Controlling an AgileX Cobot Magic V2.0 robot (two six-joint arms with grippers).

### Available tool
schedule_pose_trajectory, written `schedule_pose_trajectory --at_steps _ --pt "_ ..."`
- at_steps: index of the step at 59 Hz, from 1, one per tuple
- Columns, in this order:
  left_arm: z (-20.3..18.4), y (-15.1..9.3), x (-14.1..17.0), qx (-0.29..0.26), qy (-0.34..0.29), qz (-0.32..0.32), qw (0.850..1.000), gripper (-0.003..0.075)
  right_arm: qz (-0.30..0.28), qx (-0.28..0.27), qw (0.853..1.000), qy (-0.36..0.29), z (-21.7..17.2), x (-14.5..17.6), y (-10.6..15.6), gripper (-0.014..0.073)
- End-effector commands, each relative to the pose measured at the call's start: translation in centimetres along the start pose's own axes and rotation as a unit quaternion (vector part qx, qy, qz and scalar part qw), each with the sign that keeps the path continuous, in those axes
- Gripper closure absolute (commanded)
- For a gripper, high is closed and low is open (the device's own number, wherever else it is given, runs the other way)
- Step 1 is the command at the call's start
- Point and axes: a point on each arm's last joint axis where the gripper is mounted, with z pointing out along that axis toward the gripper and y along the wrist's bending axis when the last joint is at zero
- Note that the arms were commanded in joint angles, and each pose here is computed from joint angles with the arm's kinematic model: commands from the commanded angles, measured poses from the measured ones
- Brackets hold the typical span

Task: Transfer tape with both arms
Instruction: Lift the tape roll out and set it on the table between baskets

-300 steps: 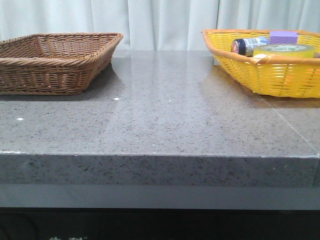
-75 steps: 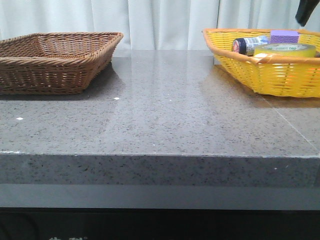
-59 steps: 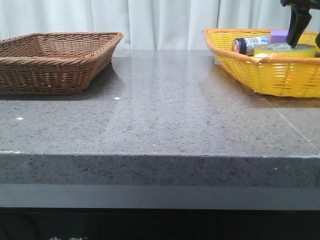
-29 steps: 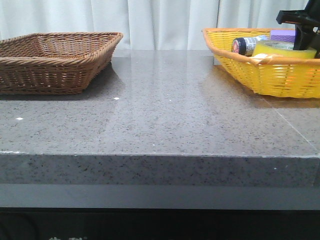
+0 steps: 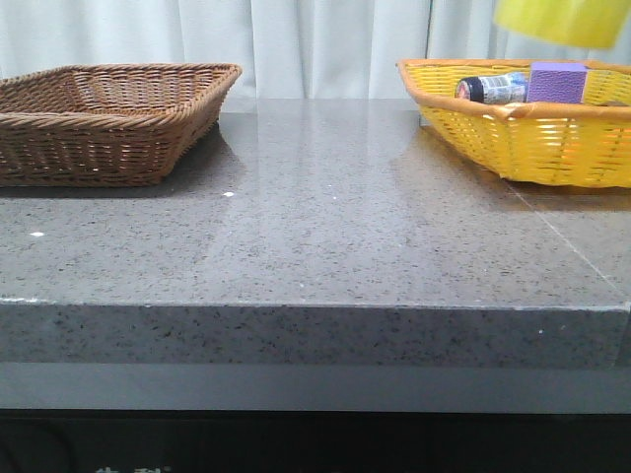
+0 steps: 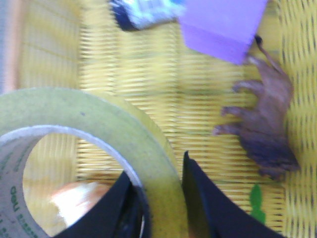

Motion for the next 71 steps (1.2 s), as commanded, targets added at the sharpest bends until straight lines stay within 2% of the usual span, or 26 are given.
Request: schedule_pose_trajectory --at_steps 1,9,17,24,33,45,60,71 --pt "-0.5 -0.2 -1.6 0.008 -0.052 -0.006 0.999 0.0157 -0.054 -0.046 0.993 -0.098 -6.8 -1.0 4.2 0.0454" --pt "-0.5 -0.2 -1.6 0.008 -0.052 -0.006 0.999 0.0157 -0.134 -0.087 0.981 -0.106 -8.4 -0.1 9.3 0.0454" --pt "-0.5 -0.2 -1.6 0.008 -0.052 -0.006 0.999 0.0157 -0.198 -0.128 0.968 -0.088 -8.0 1.3 14.3 0.0454" --pt "-0.5 -0.2 -1.6 0.008 -0.052 -0.006 0.999 0.0157 -0.238 -0.146 0.958 -0.066 -6.8 2.8 17.9 0.0454" --pt "-0.5 -0.2 -1.6 0.008 -0.052 -0.006 0.999 0.0157 -0.283 -0.139 0.948 -0.034 -4.5 4.3 20.9 0.0454" --pt "-0.5 -0.2 -1.6 0.008 -0.052 -0.006 0.999 0.0157 -0.315 -0.122 0.941 0.007 -0.7 5.5 22.7 0.0454" --pt "-0.5 -0.2 -1.6 0.008 -0.052 -0.006 0.999 0.0157 -0.338 -0.066 0.937 0.054 4.6 6.1 22.3 0.0454" --pt "-0.5 -0.2 -1.6 0.008 -0.052 -0.006 0.999 0.0157 -0.343 -0.056 0.933 0.089 7.1 6.9 22.2 0.0452"
